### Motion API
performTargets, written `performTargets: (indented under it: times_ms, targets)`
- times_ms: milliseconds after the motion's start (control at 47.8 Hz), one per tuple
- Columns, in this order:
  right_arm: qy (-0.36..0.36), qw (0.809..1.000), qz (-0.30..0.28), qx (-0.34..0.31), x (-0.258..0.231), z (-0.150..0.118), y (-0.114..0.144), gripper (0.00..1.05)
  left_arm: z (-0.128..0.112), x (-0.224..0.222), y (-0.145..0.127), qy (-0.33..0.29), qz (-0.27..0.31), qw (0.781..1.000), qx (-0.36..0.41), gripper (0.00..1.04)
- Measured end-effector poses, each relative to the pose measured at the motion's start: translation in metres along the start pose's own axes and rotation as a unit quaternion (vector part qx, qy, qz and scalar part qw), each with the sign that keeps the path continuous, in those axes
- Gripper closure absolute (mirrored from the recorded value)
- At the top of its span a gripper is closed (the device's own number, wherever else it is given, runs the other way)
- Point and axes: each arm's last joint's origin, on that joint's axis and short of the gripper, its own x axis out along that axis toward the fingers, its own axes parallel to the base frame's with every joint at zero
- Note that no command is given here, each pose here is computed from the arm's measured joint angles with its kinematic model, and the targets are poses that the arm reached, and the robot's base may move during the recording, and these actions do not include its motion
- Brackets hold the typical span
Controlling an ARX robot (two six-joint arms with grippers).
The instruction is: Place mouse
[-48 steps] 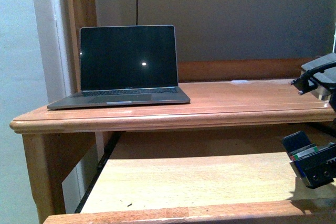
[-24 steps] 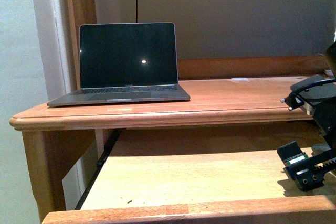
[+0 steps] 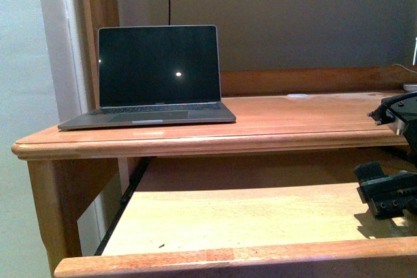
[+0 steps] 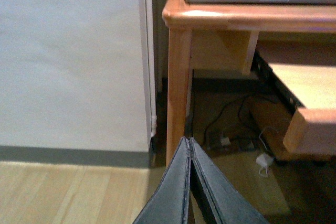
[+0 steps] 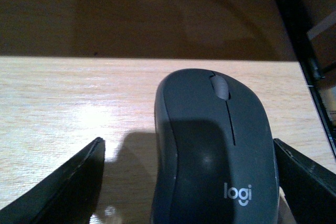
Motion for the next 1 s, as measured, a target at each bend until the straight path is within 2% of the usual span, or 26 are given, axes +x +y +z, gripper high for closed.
performTargets:
  times_ms: [146, 209, 251, 669, 878, 920, 1003]
  targets:
    - [0.005, 1.000, 0.017, 0.012, 0.002, -0.001, -0.002, 0.33, 0.001, -0.005, 0.000, -0.012, 0.001, 1.000, 0.000, 1.02]
    - [0.006, 1.000, 0.024, 0.015, 0.003, -0.001, -0.001, 0.44, 0.001, -0.005, 0.000, -0.013, 0.001, 1.000, 0.000, 1.02]
    - [0.006, 0.999, 0.025, 0.019, 0.003, -0.001, -0.003, 0.48, 0.001, -0.005, 0.000, -0.013, 0.001, 1.000, 0.000, 1.02]
    - [0.008, 0.998, 0.034, 0.051, 0.002, -0.001, -0.019, 0.49, 0.001, -0.005, 0.000, -0.013, 0.001, 1.000, -0.001, 1.01]
    - [0.001, 0.996, 0.061, 0.060, -0.034, 0.002, -0.025, 0.49, 0.001, -0.005, 0.000, -0.013, 0.001, 1.000, 0.000, 0.63]
    - [-0.009, 0.996, 0.067, 0.059, -0.044, 0.010, -0.023, 0.49, 0.001, -0.005, 0.000, -0.013, 0.001, 1.000, 0.000, 0.54]
    - [-0.052, 0.994, 0.076, 0.058, -0.069, 0.045, -0.013, 0.49, 0.001, -0.005, 0.000, -0.013, 0.001, 1.000, -0.001, 0.38]
